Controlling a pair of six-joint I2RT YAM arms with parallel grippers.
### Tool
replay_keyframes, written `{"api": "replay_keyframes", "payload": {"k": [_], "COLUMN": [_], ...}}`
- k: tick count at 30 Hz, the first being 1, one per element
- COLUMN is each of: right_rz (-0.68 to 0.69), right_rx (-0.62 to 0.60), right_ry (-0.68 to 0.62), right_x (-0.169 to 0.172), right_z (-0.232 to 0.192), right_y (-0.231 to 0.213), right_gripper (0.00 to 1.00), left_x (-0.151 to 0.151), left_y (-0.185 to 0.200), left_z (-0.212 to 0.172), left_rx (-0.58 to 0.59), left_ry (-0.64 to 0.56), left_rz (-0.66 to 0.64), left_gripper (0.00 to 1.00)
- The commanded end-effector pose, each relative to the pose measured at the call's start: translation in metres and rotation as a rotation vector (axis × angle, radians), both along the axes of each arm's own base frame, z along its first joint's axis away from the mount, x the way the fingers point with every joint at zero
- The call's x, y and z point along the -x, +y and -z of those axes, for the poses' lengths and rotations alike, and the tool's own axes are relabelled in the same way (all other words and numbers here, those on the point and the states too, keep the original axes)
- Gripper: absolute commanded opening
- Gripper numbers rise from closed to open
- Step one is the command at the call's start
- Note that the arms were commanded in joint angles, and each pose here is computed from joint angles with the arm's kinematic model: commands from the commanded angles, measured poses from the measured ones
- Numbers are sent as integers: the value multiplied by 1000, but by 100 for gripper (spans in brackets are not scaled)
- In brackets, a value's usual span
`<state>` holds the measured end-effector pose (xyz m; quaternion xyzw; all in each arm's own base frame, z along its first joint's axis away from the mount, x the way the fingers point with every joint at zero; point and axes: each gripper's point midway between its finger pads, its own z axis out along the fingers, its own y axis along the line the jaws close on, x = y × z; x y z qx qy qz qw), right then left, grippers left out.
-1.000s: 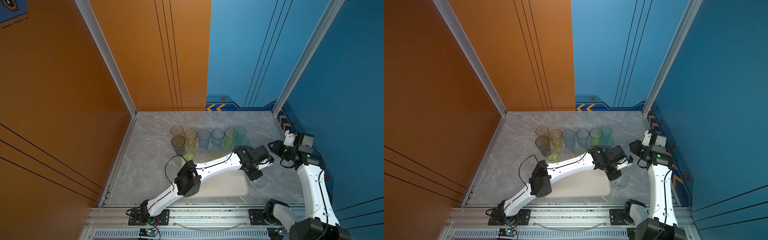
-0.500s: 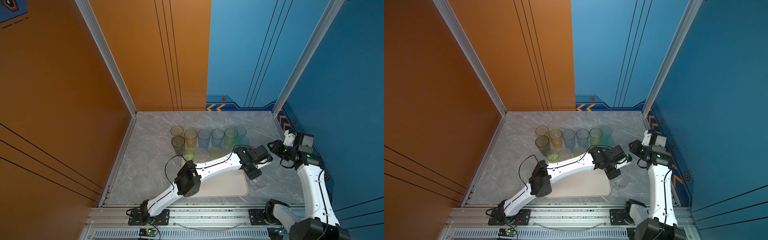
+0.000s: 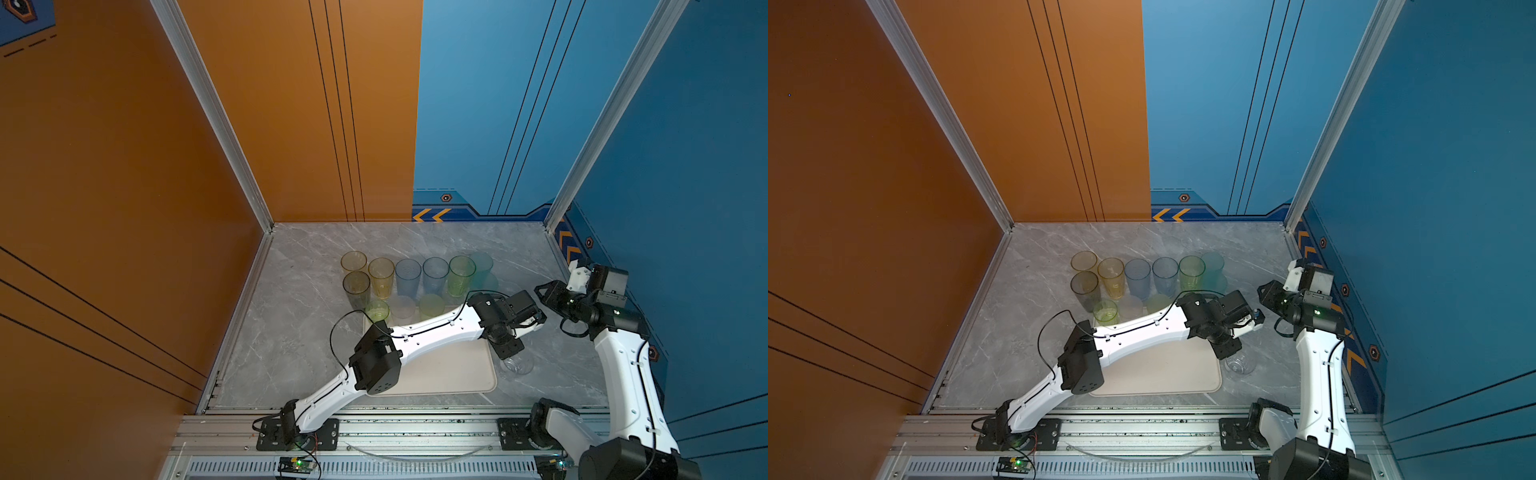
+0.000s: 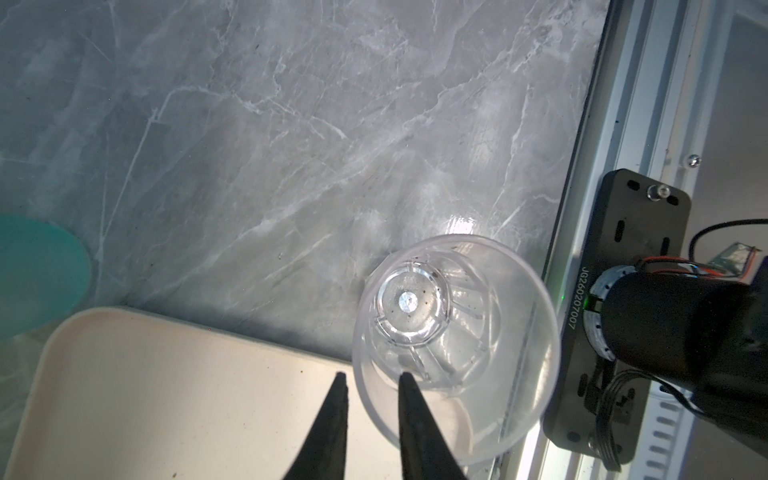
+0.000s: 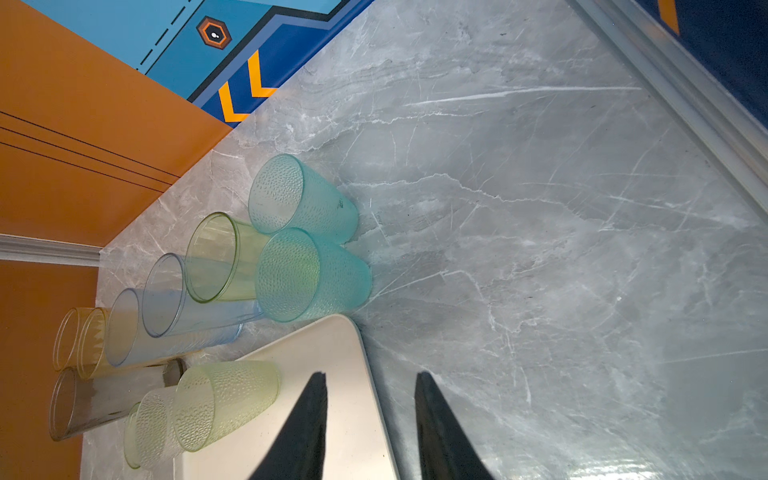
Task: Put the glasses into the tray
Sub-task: 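Lower the left gripper onto the upturned clear glass and close on its rim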
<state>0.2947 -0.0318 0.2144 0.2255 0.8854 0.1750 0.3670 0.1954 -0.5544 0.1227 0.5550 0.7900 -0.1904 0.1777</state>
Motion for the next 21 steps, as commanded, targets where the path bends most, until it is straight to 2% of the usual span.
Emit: {"api": "replay_keyframes", "payload": {"k": [1,7,13,21], "right_rz": [-15,13,108,103], "right_rx": [8,22,37,10], "right_ry": [-26,-41,-77,-83], "right_x": [1,3,11,9], "right_z": [-3,-8,-19,-17], "right_y": [1,-5,-27,-27], "right_gripper": [34,34,35,34], "left_x": [1,4,3,2], "left_y": [1,3,4,4], "left_z": [9,15,18,21], "left_rx": [-21,-41,-49,-52], "left_ry": [33,39,35,39], "left_rz": [12,18,16,15], "left_gripper": [24,24,23,17]}}
